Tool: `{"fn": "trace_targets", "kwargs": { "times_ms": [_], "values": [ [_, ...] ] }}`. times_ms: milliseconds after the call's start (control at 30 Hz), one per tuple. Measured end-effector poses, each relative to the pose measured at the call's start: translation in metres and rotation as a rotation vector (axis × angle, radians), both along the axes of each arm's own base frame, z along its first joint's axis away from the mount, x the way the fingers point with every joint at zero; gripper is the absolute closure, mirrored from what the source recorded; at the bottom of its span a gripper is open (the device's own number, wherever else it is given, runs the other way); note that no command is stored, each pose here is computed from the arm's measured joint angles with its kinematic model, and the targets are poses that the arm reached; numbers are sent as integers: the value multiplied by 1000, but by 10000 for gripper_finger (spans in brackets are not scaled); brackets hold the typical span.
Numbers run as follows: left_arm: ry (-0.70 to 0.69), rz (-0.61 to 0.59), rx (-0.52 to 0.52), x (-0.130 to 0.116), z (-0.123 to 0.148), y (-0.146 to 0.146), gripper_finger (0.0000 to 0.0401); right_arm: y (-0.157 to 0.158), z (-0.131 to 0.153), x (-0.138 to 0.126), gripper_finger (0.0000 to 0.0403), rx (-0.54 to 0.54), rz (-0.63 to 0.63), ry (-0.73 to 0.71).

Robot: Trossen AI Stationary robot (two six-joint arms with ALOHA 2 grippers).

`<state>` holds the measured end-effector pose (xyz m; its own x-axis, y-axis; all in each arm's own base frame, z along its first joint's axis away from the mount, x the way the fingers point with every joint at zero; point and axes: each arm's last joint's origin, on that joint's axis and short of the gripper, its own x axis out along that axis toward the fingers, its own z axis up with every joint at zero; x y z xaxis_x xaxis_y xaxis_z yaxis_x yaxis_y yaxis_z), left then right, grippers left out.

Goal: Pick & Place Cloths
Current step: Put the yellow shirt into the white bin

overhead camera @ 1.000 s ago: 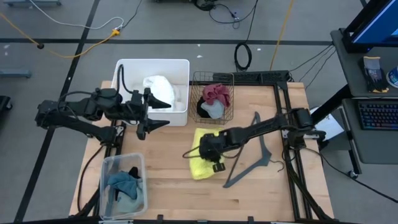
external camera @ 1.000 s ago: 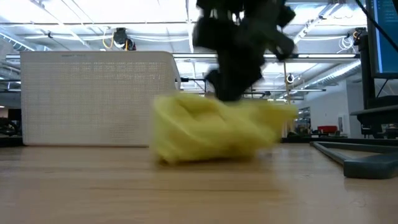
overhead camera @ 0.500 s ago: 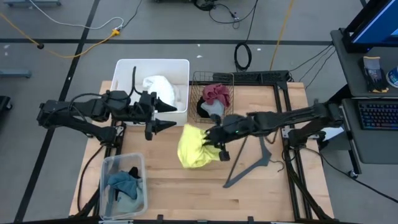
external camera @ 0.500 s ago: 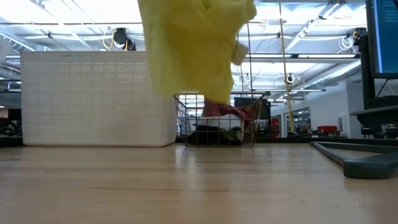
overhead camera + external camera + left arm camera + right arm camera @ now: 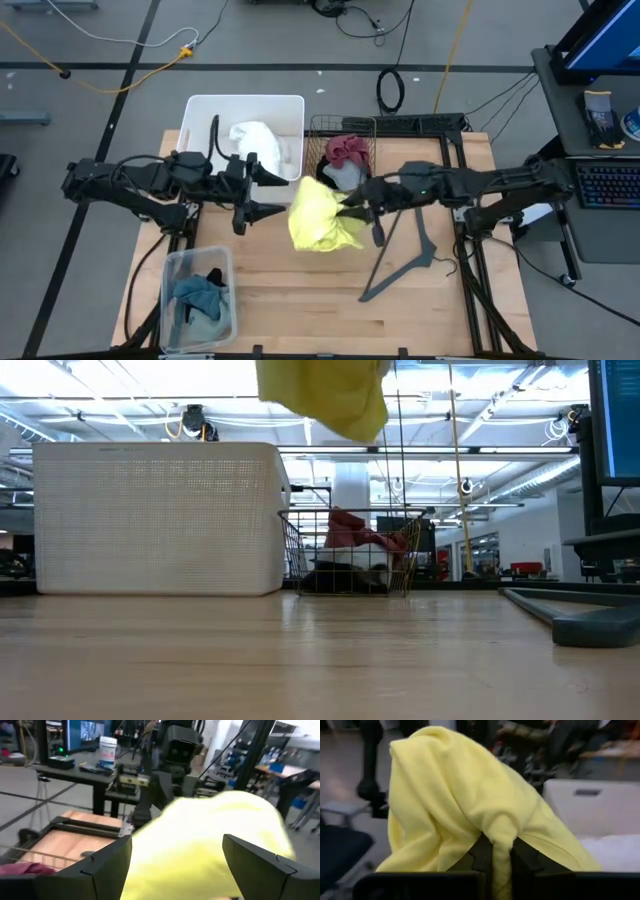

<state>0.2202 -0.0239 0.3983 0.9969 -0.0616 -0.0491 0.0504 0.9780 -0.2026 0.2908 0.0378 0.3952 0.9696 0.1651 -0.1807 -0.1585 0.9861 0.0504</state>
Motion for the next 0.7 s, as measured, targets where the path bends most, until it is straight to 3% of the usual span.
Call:
{"fn": "trace_targets", "kwargs": {
  "times_ms": [100,333,700],
  "values": [
    [-4,-8,-52,0,1,-2,91,-3,9,-8,377,-72,-67,-52],
    [-37,-6,-293,0,6,-3,91,-8,24,-18,377,-309,-221,-152],
    [-215,22,-471,-2,23,0,91,4,18,0,377,-845,-330,-152]
  ]
}}
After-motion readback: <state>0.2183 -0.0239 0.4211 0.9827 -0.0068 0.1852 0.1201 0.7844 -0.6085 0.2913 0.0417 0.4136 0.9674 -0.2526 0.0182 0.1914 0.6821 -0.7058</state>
